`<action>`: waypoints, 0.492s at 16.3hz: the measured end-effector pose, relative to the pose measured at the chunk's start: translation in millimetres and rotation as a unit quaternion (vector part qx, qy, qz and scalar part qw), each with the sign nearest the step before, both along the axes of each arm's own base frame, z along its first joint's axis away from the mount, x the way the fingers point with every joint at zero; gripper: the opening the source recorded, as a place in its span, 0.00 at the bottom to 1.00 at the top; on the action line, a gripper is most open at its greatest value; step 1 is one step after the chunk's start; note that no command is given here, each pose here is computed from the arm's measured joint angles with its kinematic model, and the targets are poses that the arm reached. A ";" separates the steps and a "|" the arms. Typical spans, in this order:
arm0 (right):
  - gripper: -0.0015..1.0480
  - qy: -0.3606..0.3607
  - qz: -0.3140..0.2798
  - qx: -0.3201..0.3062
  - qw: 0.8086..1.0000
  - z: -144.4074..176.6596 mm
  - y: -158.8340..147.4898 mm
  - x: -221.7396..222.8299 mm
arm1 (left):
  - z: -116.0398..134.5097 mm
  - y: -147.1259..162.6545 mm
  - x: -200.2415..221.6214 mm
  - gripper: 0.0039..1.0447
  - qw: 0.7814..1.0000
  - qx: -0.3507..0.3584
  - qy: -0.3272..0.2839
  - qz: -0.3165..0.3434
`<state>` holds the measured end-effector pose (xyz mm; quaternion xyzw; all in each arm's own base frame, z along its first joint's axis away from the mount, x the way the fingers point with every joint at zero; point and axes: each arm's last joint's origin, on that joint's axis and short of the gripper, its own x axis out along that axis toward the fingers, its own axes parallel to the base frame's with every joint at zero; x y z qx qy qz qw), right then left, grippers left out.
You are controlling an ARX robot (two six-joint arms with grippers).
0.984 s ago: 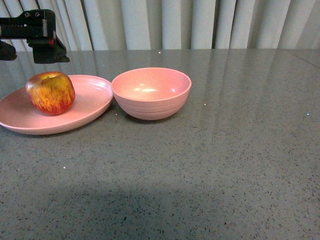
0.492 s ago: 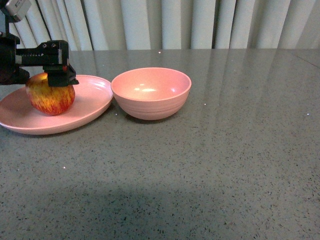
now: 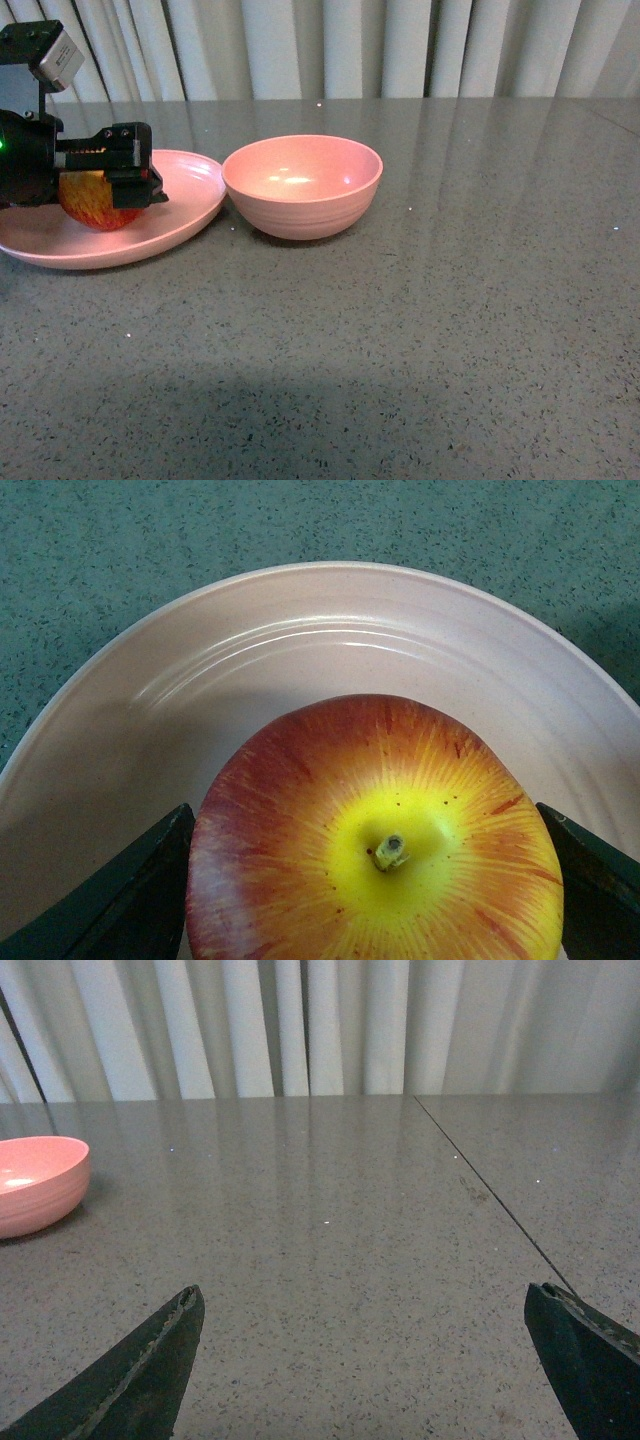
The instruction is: Move apple from plate to bowl
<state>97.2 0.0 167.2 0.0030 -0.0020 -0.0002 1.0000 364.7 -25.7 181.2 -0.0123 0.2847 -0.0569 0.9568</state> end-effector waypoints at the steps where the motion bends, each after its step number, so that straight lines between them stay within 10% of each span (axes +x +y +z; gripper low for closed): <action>1: 0.94 0.000 0.000 0.000 1.000 0.0 0.0 0.0 | -0.2 -0.1 0.1 0.94 1.000 -0.001 0.000 -0.001; 8: 0.94 0.000 0.000 0.000 1.000 0.0 0.0 0.0 | 0.3 0.8 0.7 0.68 1.000 -0.003 -0.003 -0.008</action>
